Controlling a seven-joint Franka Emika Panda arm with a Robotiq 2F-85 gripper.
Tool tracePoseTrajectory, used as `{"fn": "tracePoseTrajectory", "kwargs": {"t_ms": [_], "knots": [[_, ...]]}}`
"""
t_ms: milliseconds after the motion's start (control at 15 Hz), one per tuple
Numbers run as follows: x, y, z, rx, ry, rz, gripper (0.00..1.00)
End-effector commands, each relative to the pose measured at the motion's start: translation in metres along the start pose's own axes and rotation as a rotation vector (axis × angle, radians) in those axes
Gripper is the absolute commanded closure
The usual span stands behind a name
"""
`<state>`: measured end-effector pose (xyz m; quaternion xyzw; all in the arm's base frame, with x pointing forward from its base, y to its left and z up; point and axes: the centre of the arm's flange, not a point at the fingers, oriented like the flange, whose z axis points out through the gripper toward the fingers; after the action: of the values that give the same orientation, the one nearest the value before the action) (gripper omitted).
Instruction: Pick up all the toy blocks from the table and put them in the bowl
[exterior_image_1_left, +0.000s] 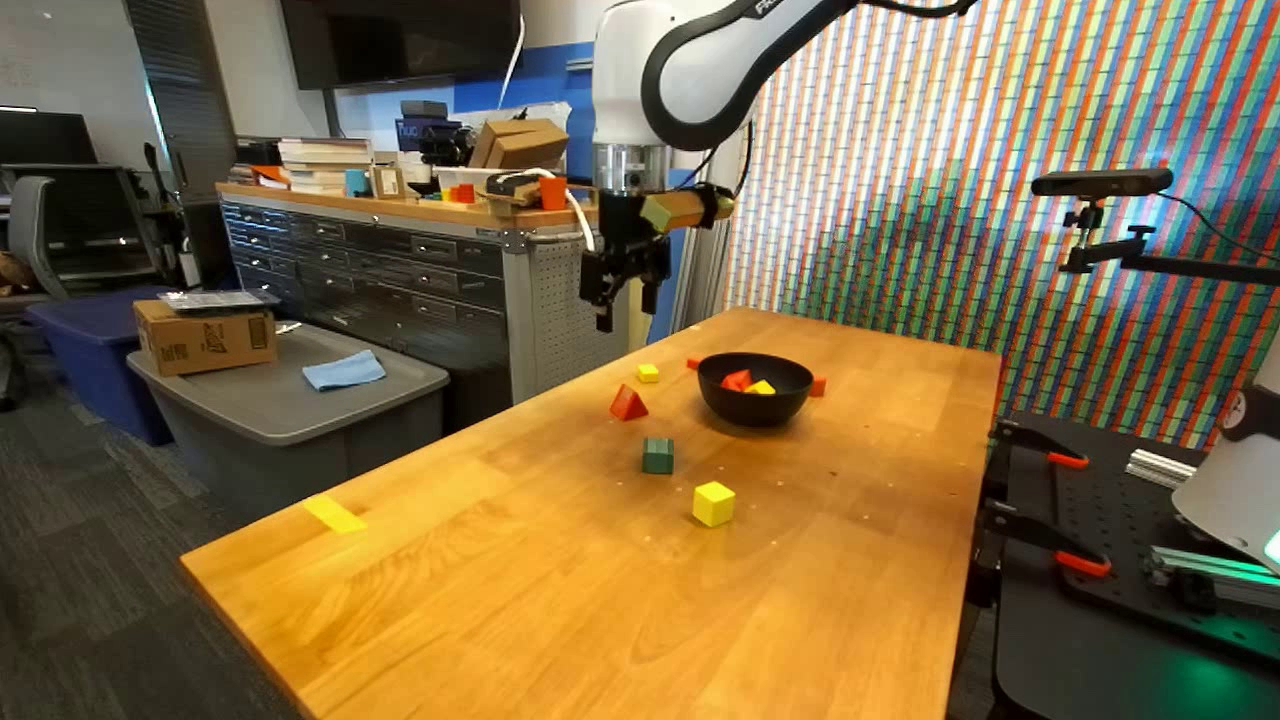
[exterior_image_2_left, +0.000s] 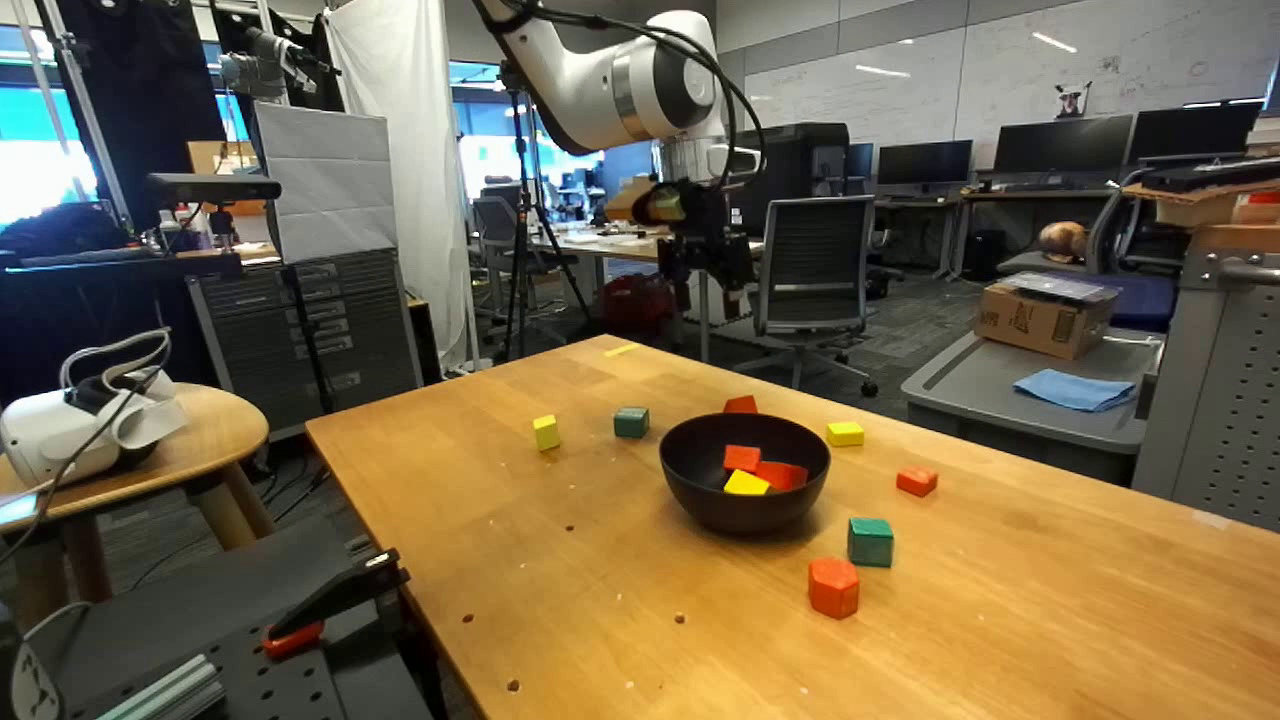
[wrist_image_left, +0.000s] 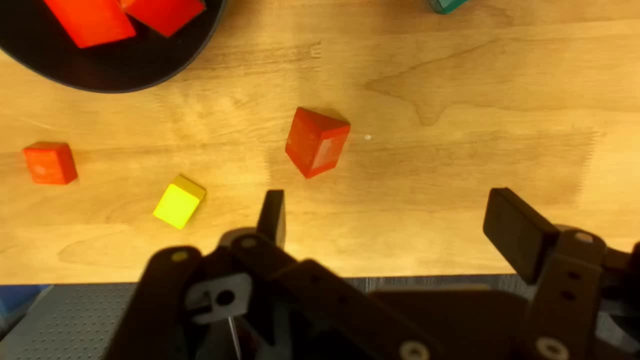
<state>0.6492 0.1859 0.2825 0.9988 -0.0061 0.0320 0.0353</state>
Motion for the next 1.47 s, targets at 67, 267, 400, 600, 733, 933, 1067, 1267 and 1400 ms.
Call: {"fn": "tracePoseTrajectory", "kwargs": {"t_ms": [67, 267, 400, 600, 733, 933, 1067, 1267, 1400], "knots": [[0.053, -0.014, 0.053, 0.058, -0.107, -0.029, 0.00], [0.059, -0.013, 0.080, 0.071, -0.146, -0.011, 0.00], [0.063, -0.006, 0.089, 0.077, -0.167, 0.026, 0.00], [0.056, 0.009, 0.094, 0.075, -0.195, 0.151, 0.00], [0.050, 0.013, 0.094, 0.076, -0.184, 0.234, 0.00], [0.050, 0.010, 0.100, 0.072, -0.198, 0.324, 0.00], [0.049, 0.010, 0.108, 0.047, -0.194, 0.378, 0.00], [0.046, 0.017, 0.124, 0.016, -0.200, 0.423, 0.00], [0.045, 0.028, 0.134, 0.001, -0.199, 0.460, 0.00]]}}
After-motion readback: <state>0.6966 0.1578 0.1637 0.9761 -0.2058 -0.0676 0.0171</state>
